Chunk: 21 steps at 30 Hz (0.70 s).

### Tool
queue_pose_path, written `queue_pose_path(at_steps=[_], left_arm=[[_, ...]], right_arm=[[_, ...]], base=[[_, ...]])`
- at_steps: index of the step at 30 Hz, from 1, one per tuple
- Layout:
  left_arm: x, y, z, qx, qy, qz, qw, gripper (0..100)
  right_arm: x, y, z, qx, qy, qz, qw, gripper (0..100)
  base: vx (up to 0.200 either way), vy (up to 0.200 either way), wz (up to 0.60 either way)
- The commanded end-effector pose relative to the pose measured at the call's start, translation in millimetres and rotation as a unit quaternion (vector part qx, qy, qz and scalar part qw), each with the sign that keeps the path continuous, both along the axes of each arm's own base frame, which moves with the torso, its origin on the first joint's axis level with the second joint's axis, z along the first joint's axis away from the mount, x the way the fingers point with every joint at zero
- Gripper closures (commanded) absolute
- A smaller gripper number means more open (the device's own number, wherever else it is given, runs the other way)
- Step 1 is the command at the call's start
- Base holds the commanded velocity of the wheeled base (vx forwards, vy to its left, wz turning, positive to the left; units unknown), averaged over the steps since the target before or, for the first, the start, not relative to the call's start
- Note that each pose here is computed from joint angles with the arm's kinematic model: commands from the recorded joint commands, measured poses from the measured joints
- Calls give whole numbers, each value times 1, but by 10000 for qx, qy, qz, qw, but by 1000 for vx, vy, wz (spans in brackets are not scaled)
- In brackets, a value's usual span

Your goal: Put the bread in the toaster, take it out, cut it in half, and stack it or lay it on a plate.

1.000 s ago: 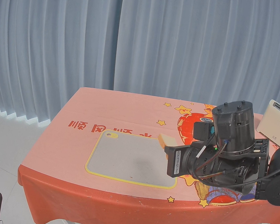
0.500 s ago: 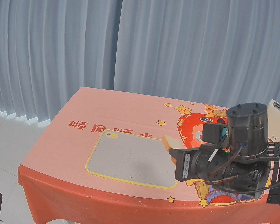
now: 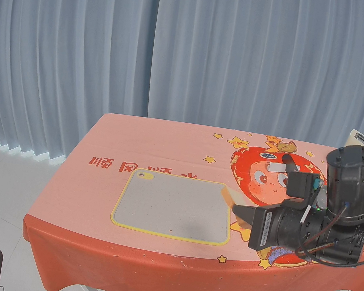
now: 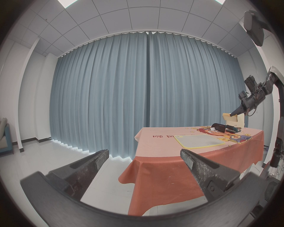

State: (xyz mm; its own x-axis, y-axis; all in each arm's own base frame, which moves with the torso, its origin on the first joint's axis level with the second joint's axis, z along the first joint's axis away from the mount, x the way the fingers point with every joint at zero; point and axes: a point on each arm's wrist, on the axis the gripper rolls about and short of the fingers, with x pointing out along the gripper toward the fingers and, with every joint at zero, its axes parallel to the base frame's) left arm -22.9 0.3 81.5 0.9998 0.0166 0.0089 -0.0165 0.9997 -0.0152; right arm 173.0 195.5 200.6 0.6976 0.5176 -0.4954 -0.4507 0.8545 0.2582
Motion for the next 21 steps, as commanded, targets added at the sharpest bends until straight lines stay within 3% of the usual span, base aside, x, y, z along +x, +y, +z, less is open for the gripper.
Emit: queue_pose_path(at_steps=[1,8,11,21], left_arm=[[0,0,-5,-1,29,1,10000,0],[0,0,-5,-1,29,1,10000,0],[0,0,-5,-1,29,9,10000,0],[0,0,-5,-1,29,1,10000,0]], right_arm=[[-13,-14,1,104,20,-46,9999,100],[-10,-25,3,228,-129,-265,9993,100],[-19,-31,11,528,-327,-171,9979,100],[-25,-37,12,708,-500,-147,9961,100]], base=[[0,0,0],[0,0,0],[0,0,0],[0,0,0]])
